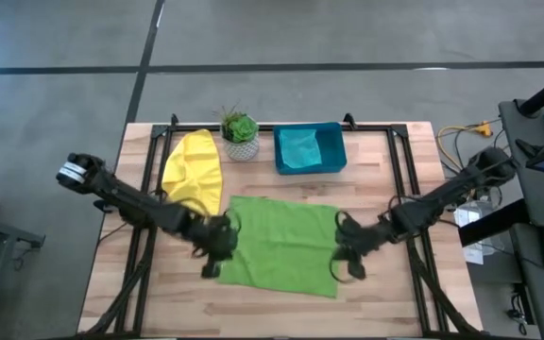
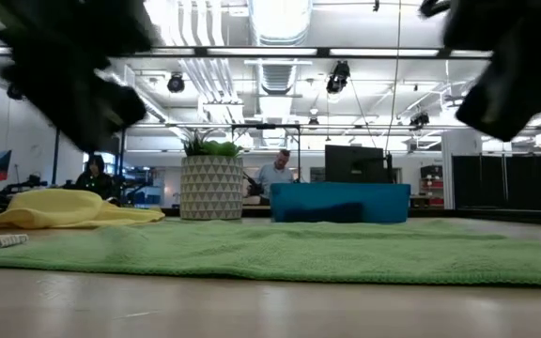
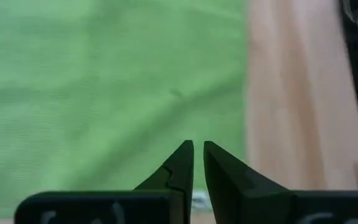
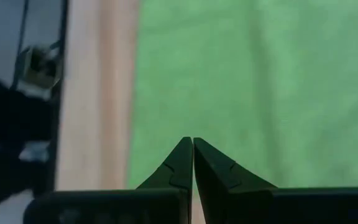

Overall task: Fold microfiber towels
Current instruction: Fold the green microfiber towel on top of the light blue microfiber towel into the dark blue bin

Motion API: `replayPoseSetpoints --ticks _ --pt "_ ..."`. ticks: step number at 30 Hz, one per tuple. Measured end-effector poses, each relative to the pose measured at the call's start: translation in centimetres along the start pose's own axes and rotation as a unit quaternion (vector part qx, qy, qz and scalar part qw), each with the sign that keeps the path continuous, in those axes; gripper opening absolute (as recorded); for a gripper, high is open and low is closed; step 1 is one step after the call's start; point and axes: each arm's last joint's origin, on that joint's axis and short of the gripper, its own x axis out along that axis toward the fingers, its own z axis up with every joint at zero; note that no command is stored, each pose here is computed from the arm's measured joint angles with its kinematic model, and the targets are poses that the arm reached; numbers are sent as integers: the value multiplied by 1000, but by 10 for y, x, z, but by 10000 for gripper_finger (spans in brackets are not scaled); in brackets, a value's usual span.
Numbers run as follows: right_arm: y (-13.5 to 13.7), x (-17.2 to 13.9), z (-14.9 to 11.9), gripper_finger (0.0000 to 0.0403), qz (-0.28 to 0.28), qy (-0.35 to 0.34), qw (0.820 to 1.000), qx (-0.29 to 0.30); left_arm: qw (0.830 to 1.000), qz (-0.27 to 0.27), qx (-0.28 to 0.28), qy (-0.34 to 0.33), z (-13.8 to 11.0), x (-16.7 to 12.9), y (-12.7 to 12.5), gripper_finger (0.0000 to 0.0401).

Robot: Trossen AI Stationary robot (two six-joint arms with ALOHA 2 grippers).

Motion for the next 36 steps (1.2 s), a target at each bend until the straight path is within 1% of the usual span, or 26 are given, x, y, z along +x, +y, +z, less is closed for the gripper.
replayPoseSetpoints --ticks 2,5,7,10,12,14,16,19,23,26,30,32,36 --pt "11 1 -10 9 16 13 1000 -8 1000 -6 20 0 -8 1 -20 24" --pt "24 4 -22 9 29 26 999 3 1000 -28 14 5 -20 3 -43 24" --pt "32 7 -28 9 37 24 999 10 999 -45 7 0 -23 4 -53 24" --pt "42 16 -33 19 62 18 998 5 998 -55 1 7 -27 5 -61 29" --pt "49 24 -39 34 74 19 997 -3 998 -63 12 11 -28 4 -62 42" --pt "55 33 -43 55 81 21 996 -14 998 -60 34 16 -30 5 -61 63" --pt "61 42 -48 78 71 24 997 -25 996 -47 73 28 -33 7 -59 92" --pt "72 55 -50 111 60 25 997 -48 989 -9 135 64 -41 11 -53 135" --pt "84 71 -47 138 52 33 997 -54 978 2 189 87 -45 20 -51 173" --pt "93 78 -42 146 53 31 997 -52 970 4 221 97 -47 31 -51 181" --pt "102 82 -36 148 54 28 997 -50 967 12 232 105 -50 49 -51 182" --pt "104 82 -32 148 43 34 997 -51 965 25 235 114 -52 57 -50 182" --pt "106 79 -29 148 -2 59 996 -60 959 52 237 147 -62 76 -45 180"
